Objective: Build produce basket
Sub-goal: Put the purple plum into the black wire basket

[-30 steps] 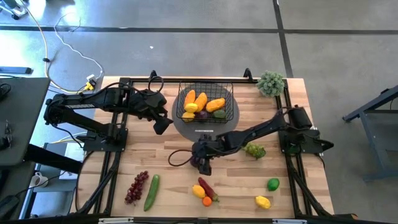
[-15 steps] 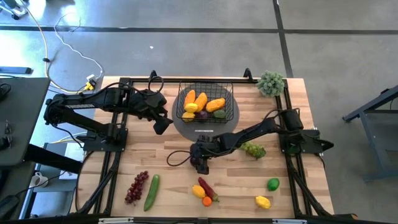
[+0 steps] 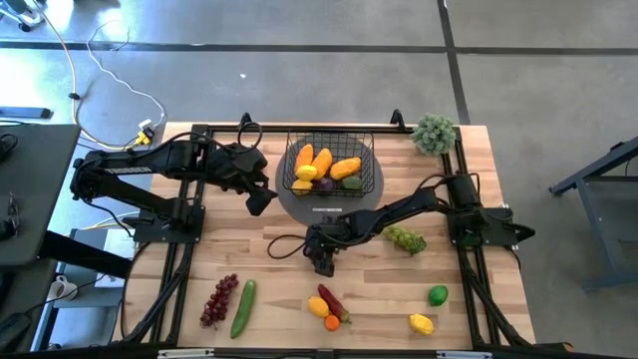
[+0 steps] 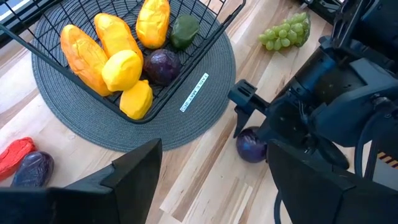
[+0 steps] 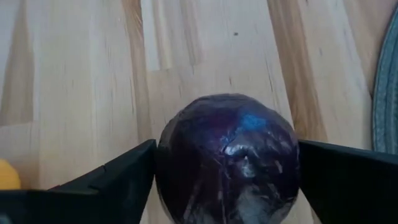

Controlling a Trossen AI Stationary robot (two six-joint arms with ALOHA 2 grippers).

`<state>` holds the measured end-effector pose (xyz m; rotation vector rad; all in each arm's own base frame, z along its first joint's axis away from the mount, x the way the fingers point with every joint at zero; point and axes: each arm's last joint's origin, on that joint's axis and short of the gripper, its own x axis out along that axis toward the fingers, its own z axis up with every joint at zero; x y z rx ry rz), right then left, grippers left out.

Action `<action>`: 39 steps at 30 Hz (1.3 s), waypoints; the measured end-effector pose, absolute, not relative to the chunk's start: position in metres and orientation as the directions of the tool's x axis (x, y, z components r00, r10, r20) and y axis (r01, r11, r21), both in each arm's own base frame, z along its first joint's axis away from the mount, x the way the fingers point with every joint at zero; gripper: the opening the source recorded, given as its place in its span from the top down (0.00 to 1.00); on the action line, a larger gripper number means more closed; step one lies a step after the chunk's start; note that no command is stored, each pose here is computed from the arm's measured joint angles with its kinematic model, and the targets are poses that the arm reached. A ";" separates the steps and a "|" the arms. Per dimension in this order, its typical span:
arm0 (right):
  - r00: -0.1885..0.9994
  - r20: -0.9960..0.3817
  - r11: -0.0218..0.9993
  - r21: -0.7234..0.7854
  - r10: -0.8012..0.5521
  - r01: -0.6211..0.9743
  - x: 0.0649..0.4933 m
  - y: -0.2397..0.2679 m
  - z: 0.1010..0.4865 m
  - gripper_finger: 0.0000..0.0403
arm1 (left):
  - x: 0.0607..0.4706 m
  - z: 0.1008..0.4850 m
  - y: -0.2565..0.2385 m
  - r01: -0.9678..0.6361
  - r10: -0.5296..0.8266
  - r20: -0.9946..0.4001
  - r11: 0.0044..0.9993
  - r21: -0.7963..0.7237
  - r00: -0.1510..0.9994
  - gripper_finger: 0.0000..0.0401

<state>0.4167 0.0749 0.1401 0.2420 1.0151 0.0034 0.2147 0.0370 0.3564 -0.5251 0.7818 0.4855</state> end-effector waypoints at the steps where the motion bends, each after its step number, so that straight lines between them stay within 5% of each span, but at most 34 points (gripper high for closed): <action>1: 0.530 -0.840 0.971 0.208 0.115 0.120 0.417 0.075 0.140 0.21 | 0.215 0.356 0.037 -0.586 0.213 -0.759 0.767 -0.260 0.615 0.31; 9: 0.533 -0.840 0.957 0.230 0.103 0.179 0.417 0.074 0.140 0.38 | 0.215 0.356 0.037 -0.586 0.213 -0.759 0.767 -0.260 0.615 0.31; 39: 0.692 -0.681 0.826 0.233 -0.239 0.514 0.395 -0.010 0.244 0.40 | 0.219 0.359 0.038 -0.577 0.223 -0.728 0.768 -0.278 0.649 0.31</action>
